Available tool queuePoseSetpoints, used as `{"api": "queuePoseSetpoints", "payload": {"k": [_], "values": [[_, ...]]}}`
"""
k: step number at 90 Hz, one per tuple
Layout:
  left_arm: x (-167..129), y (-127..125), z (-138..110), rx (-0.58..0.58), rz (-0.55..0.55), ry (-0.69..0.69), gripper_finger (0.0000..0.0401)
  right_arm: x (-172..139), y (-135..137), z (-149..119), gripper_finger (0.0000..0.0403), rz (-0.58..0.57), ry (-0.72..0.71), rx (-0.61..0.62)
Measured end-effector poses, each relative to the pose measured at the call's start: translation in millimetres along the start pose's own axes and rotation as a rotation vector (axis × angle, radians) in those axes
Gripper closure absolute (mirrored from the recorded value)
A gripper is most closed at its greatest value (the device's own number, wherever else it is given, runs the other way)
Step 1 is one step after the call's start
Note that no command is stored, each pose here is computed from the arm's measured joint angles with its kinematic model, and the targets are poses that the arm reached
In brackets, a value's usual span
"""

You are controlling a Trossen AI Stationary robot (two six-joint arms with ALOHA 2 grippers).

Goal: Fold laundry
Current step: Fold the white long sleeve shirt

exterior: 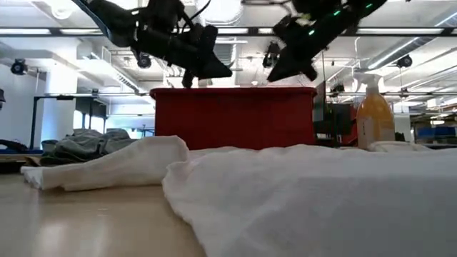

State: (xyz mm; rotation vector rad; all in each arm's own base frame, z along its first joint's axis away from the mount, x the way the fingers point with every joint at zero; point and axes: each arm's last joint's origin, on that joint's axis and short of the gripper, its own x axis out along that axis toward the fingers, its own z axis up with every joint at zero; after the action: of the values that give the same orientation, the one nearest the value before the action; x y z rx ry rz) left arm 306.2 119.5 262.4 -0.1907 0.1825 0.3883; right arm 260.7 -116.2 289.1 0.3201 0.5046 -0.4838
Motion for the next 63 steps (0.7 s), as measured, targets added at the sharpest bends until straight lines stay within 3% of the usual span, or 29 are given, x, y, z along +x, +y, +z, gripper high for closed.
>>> {"api": "queuePoseSetpoints", "payload": {"k": [14,29,40,56,63], "values": [[-1,-12,-11,-0.071,-0.046,0.105,0.0401,-31,17,-24,0.0398,0.101,0.114,0.174],[-4,-34,-14,-0.106,-0.149,0.134,0.0396,-69,50,-53,0.0361,0.231,0.291,0.099],[-10,-71,-22,-0.056,-0.228,0.158,0.0396,-90,73,-76,0.0314,0.245,0.371,0.012],[-34,-138,-36,-0.042,-0.269,0.148,0.0399,-121,101,-101,0.0218,0.379,0.449,-0.02],[-48,-163,-42,-0.089,-0.266,0.136,0.0393,-134,112,-116,0.0177,0.444,0.514,-0.025]]}}
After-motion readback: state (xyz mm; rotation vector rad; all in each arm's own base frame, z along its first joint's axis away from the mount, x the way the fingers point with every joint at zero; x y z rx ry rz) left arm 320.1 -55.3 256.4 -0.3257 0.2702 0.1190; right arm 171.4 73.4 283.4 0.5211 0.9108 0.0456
